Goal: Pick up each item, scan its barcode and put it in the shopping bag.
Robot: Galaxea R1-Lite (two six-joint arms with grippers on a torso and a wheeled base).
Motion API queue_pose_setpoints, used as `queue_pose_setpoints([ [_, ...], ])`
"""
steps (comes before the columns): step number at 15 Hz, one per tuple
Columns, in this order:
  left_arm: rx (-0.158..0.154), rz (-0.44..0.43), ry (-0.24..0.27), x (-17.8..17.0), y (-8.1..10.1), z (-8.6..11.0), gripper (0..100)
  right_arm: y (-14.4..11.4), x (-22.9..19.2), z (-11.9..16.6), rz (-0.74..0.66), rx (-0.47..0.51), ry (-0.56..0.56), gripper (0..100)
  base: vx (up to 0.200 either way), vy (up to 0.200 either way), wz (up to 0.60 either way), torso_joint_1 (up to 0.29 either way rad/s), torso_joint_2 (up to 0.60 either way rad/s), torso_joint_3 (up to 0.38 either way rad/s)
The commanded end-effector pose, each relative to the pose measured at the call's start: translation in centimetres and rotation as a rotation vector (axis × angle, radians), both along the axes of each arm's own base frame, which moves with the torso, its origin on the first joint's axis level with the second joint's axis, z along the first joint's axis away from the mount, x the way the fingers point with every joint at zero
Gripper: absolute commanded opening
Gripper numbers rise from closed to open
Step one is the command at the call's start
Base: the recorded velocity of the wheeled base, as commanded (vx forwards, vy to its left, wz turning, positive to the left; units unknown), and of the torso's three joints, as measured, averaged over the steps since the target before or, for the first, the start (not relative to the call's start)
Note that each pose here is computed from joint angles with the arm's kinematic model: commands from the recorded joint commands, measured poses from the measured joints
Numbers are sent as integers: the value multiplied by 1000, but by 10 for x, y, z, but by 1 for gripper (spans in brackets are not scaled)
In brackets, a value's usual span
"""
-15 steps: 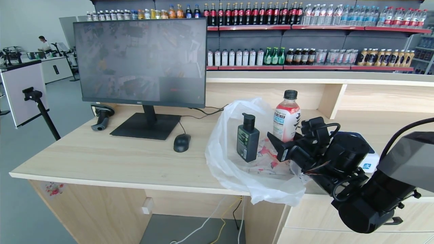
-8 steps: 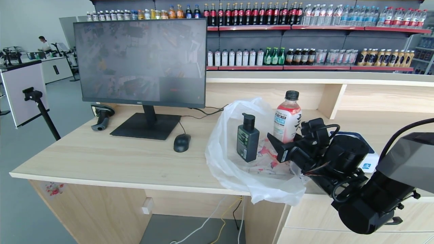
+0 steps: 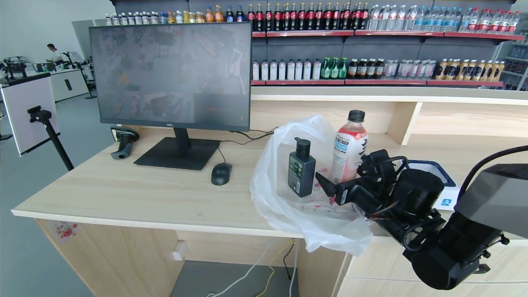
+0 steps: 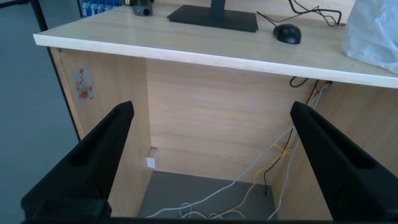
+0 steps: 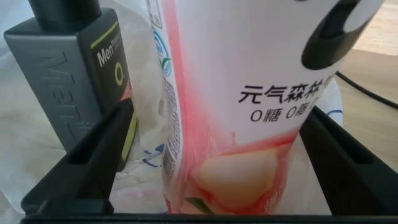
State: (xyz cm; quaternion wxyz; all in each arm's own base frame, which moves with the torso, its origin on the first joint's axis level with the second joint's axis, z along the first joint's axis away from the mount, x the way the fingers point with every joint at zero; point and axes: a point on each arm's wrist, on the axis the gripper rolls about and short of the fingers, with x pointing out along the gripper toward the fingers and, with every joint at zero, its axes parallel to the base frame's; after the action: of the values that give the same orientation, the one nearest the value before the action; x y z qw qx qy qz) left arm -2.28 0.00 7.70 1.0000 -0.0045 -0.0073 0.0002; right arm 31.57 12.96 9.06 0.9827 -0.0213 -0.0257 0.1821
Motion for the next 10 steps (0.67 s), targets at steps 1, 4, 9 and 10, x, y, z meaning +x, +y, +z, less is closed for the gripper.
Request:
queue_pose_setpoints([
  [1,0,1,-1,0,0,0,100,-3,-8,8,1,6,-14,100,0,0,0,0,0,0],
  [4,0,1,-1,0,0,0,100,-7,-17,19,-1,14,-33,100,0,0,0,0,0,0],
  [9,1,1,1,0,0,0,100,-16,-38,35,-1,24,-57,100,0,0,0,0,0,0],
  [10,1,1,1,0,0,0,100,-18,-43,38,-1,25,-60,100,0,0,0,0,0,0],
])
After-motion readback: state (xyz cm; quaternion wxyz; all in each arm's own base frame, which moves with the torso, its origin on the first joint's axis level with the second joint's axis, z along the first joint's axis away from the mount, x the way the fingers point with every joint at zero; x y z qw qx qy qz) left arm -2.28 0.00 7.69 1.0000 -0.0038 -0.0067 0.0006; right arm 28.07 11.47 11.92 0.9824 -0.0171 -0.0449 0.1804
